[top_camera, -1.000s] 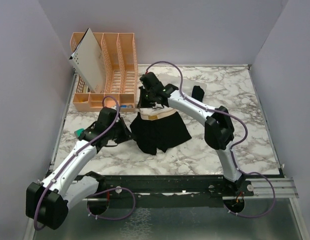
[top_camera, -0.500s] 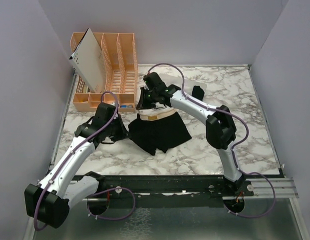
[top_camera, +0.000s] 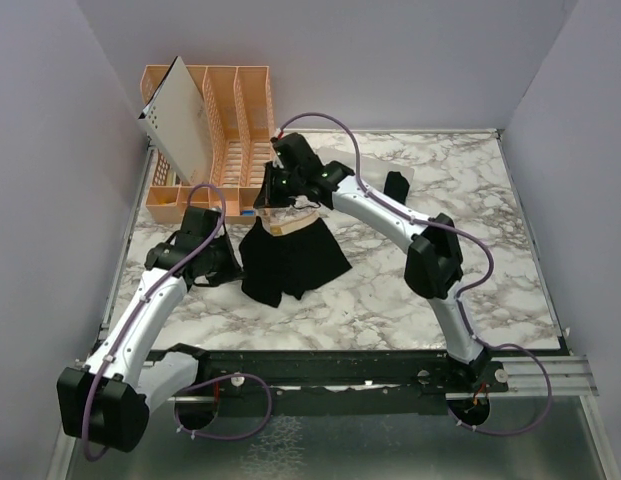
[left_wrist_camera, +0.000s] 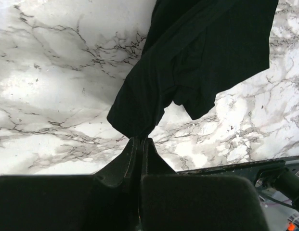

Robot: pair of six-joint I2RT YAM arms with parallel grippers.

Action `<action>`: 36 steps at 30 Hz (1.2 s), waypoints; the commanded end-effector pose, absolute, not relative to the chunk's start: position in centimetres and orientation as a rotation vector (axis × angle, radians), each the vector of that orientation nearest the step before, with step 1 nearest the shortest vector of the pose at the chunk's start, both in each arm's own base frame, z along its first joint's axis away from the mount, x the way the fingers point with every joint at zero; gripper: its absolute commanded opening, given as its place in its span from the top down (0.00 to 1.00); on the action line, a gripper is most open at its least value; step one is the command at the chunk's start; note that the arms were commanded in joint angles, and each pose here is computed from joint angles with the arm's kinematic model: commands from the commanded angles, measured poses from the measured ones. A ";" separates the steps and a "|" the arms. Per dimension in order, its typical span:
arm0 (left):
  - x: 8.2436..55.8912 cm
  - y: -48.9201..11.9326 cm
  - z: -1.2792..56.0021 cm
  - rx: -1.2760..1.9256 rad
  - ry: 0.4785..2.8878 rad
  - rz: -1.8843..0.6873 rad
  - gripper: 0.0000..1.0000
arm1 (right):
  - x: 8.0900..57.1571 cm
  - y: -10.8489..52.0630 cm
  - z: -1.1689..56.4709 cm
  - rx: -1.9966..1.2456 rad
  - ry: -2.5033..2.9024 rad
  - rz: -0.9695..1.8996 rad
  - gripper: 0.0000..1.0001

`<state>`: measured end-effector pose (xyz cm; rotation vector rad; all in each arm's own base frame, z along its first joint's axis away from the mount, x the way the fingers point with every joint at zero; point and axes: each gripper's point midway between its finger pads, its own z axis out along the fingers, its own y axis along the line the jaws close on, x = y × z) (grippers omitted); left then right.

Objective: Roll the underwear
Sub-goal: Fold the underwear at the center of the board.

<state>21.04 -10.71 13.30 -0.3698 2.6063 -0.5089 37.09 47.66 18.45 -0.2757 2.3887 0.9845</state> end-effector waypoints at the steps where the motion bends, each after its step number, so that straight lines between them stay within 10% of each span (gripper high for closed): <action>1: 22.6 -12.6 14.1 -0.276 2.583 -0.631 1.00 | 40.2 45.1 15.8 -0.242 2.431 0.892 0.99; 36: 26.5 -32.0 16.4 -0.052 2.592 -1.287 1.00 | 46.7 34.5 7.2 -0.273 2.497 0.737 0.99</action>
